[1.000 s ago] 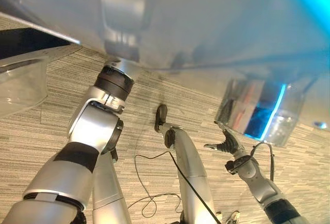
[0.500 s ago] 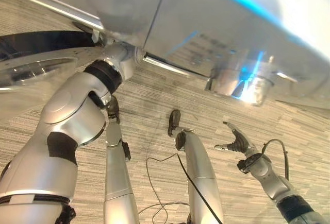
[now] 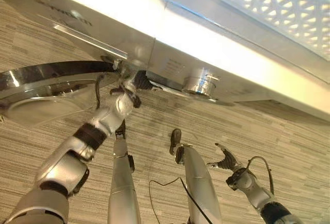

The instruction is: Grab the laundry basket,head to the washer,open it,put in the laundry and shut it.

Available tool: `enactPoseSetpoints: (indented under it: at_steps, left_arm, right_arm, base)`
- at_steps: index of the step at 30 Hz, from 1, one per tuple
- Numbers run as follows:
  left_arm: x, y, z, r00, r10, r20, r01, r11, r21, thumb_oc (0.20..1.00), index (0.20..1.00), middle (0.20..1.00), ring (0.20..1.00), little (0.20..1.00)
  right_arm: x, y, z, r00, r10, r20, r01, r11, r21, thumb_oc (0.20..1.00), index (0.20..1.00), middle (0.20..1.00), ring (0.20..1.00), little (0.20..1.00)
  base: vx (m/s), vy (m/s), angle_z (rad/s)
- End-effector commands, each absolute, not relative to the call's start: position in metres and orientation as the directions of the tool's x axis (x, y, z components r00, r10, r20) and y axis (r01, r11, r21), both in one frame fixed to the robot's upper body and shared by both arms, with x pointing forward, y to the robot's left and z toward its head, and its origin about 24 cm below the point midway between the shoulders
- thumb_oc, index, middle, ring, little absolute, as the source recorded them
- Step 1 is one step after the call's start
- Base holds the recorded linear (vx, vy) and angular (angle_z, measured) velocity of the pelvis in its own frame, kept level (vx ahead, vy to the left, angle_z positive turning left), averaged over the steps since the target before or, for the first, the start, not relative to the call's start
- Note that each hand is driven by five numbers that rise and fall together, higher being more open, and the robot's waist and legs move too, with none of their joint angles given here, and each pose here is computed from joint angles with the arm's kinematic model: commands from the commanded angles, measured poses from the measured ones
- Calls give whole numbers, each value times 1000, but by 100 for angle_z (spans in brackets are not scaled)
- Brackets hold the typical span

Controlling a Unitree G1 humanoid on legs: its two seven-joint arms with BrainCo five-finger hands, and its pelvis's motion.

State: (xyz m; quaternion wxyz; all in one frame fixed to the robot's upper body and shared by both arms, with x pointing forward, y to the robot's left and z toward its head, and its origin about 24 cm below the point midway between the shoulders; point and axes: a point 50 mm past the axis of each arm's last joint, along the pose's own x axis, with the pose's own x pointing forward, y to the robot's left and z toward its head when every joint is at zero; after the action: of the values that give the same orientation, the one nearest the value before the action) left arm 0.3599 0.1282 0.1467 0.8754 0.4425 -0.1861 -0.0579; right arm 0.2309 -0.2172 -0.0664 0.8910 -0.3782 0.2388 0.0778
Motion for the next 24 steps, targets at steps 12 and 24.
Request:
enactPoseSetpoints:
  at_steps: [12,24]
  left_arm:
    - [286,166,8,960,-245,-135,246,509,825,1000,1000,1000,1000,1000]
    - [212,182,-100,831,9,-556,410,666,623,1000,1000,1000,1000,1000]
  right_arm:
    - [184,-243,-108,725,-144,-673,-426,674,-603,1000,1000,1000,1000,1000]
    - [124,-236,-150,453,-186,-872,-487,767,-417,1000,1000,1000,1000,1000]
  base:
    - [74,48,-4]
    - [105,-2,-3]
